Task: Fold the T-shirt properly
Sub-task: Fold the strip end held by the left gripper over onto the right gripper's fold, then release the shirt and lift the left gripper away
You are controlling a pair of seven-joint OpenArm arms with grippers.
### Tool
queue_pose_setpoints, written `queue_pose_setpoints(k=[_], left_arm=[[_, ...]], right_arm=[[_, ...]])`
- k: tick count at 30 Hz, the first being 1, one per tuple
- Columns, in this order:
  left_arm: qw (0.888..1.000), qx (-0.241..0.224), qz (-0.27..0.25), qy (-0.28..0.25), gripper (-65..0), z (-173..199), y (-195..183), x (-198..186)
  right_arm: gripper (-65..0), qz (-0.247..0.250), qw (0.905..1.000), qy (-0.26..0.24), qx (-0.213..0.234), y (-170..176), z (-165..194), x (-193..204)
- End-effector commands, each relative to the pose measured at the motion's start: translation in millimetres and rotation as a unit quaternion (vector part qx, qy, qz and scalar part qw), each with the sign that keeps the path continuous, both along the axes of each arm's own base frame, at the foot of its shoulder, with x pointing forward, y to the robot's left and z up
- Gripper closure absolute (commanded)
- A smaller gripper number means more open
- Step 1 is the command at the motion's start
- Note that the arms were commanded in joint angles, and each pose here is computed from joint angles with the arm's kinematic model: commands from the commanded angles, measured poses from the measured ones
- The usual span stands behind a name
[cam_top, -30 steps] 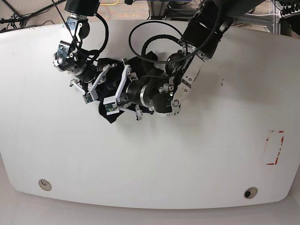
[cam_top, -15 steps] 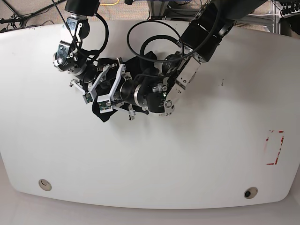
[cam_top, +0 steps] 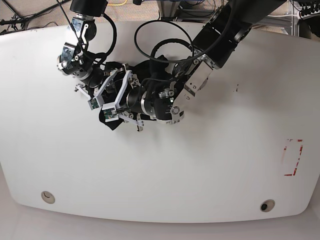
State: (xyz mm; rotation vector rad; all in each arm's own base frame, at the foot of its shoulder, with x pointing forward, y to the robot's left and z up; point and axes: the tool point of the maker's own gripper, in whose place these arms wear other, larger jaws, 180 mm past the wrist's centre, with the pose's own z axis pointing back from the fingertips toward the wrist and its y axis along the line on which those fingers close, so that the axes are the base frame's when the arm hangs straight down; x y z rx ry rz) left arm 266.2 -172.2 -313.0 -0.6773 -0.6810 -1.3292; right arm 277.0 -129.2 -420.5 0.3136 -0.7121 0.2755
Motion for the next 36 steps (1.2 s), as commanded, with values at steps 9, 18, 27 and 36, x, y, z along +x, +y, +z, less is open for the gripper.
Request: queue_pose_setpoints(k=[9, 18, 27, 36], left_arm=[[0.995, -0.094, -0.035, -0.025, -36.7, 54, -30, 2], [0.99, -0.131, -0.039, -0.039, -36.7, 85, -33, 15], [0.976, -0.209, 0.027, -0.053, -36.7, 143, -5, 69], [0.968, -0.188, 0.149, -0.077, -36.7, 143, 85, 135]], right_arm=[[-15.1, 0.007, 0.9996, -0.002, -0.028, -4, 11, 3], [-15.1, 0.007, 0.9992, -0.019, -0.034, -5, 21, 9], [-15.7, -0.02, 0.9961, -0.051, -0.069, -31, 52, 15], [-16.0, -0.054, 0.9886, -0.066, -0.124, -64, 86, 10]])
